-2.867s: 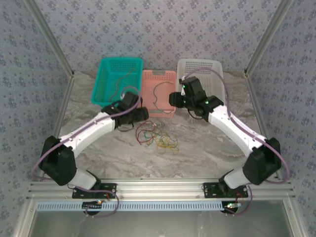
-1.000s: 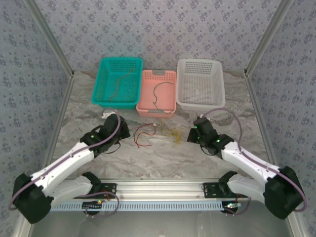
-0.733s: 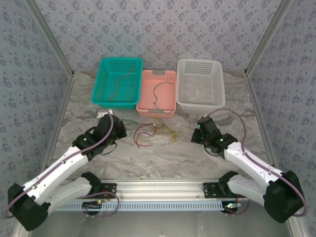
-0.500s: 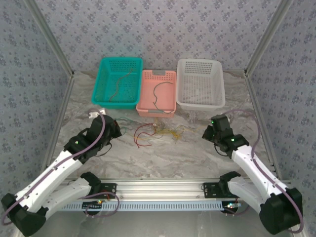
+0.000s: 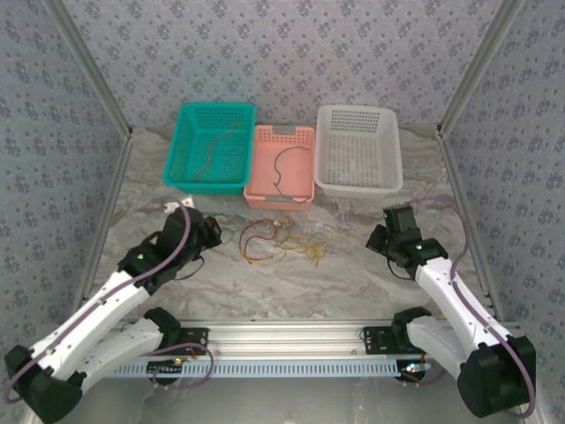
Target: Untangle the cables
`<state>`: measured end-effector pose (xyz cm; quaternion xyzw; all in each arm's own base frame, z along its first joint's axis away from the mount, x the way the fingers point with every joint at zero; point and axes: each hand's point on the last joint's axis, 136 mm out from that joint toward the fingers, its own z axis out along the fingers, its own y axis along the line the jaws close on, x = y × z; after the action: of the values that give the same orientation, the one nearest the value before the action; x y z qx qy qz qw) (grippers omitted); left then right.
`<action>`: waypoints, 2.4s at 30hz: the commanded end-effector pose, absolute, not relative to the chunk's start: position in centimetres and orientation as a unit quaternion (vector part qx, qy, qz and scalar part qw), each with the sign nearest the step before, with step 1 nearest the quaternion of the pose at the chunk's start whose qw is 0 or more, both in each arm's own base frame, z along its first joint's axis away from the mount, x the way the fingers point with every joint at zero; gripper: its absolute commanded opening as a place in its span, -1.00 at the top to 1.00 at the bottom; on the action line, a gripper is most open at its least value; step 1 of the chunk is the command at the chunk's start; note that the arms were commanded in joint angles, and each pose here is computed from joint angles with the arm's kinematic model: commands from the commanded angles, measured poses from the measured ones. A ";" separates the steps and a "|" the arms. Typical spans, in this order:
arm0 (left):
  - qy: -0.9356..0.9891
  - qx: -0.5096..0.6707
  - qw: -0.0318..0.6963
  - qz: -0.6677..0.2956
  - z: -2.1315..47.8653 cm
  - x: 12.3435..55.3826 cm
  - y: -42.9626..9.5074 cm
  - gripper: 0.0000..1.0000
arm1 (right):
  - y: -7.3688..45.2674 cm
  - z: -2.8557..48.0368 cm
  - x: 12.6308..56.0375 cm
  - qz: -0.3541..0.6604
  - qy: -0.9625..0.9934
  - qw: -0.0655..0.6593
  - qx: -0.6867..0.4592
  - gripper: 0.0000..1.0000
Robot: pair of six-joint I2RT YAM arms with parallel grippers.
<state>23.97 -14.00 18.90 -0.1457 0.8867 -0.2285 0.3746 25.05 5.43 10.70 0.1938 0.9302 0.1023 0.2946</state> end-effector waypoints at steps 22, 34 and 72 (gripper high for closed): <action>0.897 -0.236 0.323 -0.190 9.2 20.4 -11.3 1.00 | 35.6 14.9 31.6 0.124 0.906 0.318 -0.250 0.27; 0.896 -0.228 0.327 -0.197 9.2 20.2 -11.3 1.00 | 35.0 6.6 34.8 -0.026 0.933 0.253 -0.256 0.18; 0.909 -0.221 0.316 -0.161 7.2 24.0 -13.1 1.00 | 29.6 22.4 34.7 0.112 0.895 0.418 -0.103 1.00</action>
<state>22.16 -12.18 5.33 -0.2269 0.9183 -0.1447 0.2904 34.58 31.11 23.11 -0.1390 0.8876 0.1024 0.4271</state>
